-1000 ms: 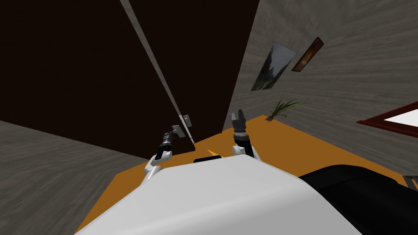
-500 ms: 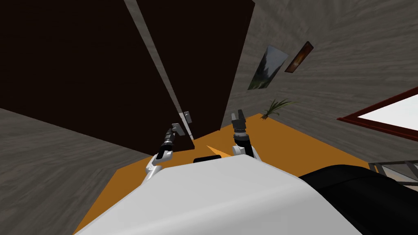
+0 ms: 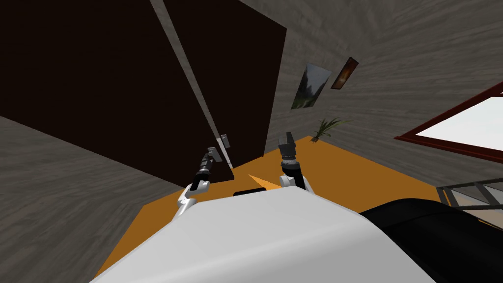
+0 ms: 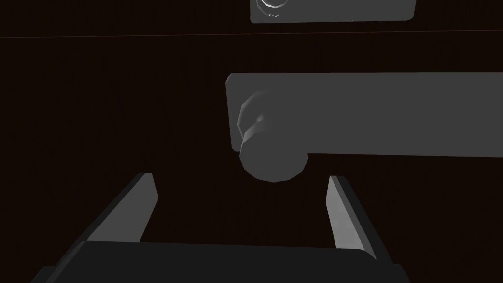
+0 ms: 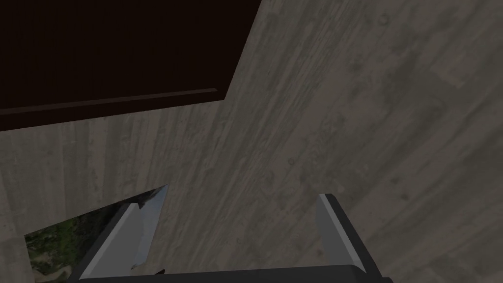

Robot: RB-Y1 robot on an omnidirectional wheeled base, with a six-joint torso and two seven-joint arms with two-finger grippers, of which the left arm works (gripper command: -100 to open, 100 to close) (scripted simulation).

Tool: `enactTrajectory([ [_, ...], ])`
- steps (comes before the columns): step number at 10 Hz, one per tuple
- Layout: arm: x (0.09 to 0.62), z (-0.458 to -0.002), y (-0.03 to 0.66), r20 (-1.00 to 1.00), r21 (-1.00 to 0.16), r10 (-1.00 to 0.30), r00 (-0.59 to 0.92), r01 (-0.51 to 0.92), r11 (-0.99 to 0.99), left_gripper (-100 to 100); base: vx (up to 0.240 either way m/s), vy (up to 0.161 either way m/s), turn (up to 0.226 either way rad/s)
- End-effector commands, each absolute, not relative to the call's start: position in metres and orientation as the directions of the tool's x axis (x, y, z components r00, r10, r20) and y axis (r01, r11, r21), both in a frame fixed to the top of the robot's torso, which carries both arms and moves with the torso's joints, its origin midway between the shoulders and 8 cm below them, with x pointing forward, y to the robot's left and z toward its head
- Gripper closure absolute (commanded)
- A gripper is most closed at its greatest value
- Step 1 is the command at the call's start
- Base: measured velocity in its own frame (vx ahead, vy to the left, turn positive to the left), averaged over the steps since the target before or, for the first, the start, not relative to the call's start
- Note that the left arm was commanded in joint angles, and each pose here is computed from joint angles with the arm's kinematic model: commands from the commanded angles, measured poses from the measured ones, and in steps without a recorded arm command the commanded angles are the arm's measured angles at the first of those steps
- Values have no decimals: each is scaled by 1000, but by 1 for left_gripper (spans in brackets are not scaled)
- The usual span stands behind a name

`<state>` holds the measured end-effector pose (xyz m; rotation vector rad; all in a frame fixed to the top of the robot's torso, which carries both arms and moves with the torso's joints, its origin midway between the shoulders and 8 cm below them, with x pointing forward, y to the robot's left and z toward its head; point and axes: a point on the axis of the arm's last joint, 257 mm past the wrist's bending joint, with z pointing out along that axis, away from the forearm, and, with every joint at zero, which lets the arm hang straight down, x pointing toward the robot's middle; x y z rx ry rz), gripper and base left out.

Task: Pull the door open

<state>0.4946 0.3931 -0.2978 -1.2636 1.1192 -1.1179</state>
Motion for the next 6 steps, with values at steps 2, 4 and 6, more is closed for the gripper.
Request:
enactTrajectory([
  [2,496,-297,394,-3,-1000,-992,126,6,4,-100,147,39,-21],
  [4,496,-297,394,-3,-1000,-992,126,7,4,-100,122,21,-7],
  [6,496,-297,394,-3,-1000,-992,126,7,4,100,-10,-1,-1],
])
